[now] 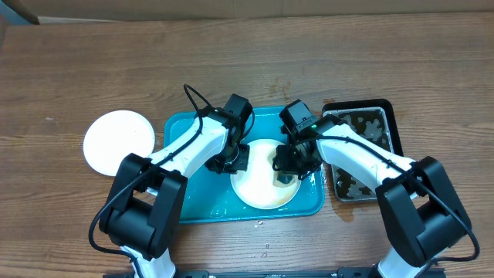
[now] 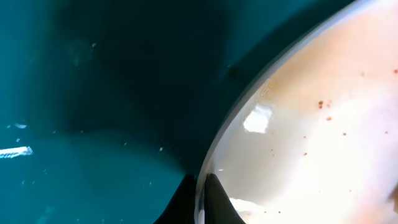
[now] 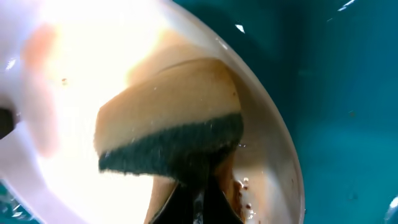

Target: Clean dirty plates on tray and stack at the side

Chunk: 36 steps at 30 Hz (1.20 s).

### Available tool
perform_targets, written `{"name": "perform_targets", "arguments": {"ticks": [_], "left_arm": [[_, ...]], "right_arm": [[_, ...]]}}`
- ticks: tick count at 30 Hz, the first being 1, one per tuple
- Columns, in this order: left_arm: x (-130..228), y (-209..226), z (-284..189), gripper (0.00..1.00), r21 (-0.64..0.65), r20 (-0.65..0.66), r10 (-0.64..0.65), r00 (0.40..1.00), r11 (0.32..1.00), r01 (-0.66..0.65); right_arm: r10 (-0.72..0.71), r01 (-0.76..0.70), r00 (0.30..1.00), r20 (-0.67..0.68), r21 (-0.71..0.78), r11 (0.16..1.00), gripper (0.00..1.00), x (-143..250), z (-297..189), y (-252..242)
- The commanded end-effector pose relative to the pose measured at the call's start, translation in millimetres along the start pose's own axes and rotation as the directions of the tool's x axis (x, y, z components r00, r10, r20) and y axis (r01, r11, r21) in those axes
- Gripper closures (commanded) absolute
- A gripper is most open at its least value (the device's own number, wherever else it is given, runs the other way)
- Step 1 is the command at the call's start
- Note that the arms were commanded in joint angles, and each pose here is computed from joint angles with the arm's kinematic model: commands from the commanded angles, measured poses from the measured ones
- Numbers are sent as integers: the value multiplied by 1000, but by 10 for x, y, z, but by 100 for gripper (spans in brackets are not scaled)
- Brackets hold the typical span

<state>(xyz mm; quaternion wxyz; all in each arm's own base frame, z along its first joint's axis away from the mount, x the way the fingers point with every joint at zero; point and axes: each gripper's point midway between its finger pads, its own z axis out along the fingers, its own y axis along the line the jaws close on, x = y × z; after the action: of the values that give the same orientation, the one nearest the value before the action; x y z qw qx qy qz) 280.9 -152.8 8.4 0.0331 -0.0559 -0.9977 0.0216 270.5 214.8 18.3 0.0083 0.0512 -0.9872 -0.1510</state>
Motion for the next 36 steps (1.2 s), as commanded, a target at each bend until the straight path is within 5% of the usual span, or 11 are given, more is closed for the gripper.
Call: {"name": "perform_targets", "arguments": {"ticks": [1, 7, 18, 36], "left_arm": [[-24, 225, -10, 96, -105, 15, -75, 997, 992, 77], [-124, 296, -224, 96, -90, 45, -109, 993, 990, 112], [-127, 686, -915, 96, -225, 266, -192, 945, 941, 255], [67, 1146, -1426, 96, -406, 403, -193, 895, 839, 363]], "right_arm": [[-35, 44, 996, 87, -100, 994, 96, -52, -392, 176], [94, -78, 963, 254, -73, 994, 96, -244, -973, -153], [352, -417, 889, 293, 201, 886, 96, -139, -1191, -1494], [422, -467, 884, 202, 312, 828, 96, 85, -890, -1847]]}}
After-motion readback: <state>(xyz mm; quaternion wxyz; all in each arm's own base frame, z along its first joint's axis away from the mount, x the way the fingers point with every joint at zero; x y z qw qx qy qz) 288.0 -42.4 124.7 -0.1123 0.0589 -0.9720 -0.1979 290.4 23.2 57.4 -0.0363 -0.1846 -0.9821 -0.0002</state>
